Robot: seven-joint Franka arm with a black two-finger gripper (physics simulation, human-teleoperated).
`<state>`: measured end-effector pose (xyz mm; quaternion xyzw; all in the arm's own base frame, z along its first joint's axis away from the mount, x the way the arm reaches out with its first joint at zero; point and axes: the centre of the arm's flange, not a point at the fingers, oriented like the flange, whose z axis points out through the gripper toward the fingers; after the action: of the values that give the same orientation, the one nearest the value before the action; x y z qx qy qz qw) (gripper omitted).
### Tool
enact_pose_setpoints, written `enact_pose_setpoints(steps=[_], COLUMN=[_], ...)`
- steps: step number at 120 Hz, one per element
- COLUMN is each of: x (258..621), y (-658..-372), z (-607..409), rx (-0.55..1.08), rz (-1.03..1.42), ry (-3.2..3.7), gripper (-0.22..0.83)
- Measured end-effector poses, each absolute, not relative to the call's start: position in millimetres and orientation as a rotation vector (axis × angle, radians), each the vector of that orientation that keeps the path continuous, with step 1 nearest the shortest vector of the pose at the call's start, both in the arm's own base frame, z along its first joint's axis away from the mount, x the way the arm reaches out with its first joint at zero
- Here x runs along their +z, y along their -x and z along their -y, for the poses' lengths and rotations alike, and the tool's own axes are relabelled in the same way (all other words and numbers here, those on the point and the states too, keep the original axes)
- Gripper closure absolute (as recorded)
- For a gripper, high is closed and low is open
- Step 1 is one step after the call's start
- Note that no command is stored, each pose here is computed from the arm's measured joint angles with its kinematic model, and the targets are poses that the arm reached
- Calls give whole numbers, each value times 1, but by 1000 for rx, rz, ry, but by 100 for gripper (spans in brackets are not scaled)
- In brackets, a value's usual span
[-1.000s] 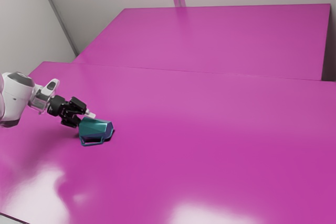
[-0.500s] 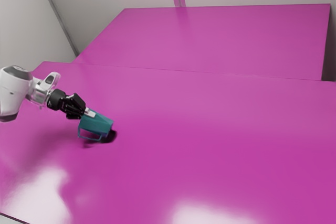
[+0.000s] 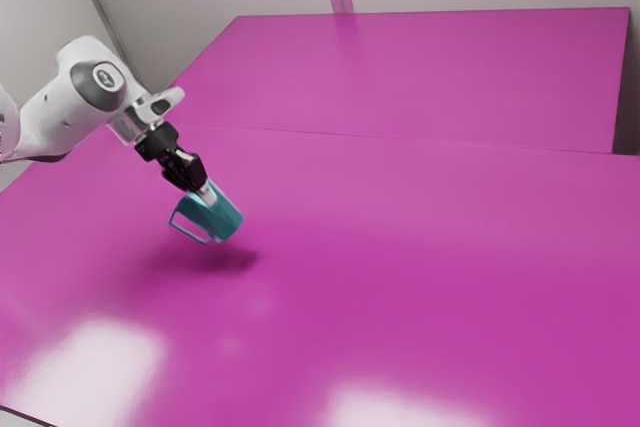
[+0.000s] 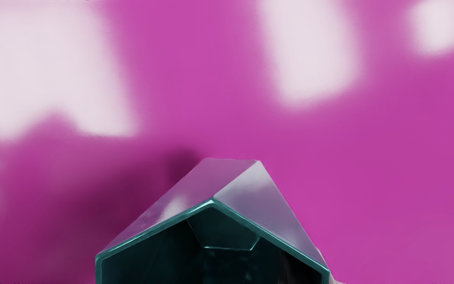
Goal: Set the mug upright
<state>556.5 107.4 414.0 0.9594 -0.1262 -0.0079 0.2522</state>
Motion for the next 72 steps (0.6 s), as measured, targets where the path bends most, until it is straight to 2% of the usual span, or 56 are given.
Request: enact_pose_setpoints(steps=[40, 72], x=[427, 391], y=[-586, -600], z=[-26, -22], rx=[-41, -33], rz=[570, 454], ry=[-2968, -3074], gripper=[79, 79])
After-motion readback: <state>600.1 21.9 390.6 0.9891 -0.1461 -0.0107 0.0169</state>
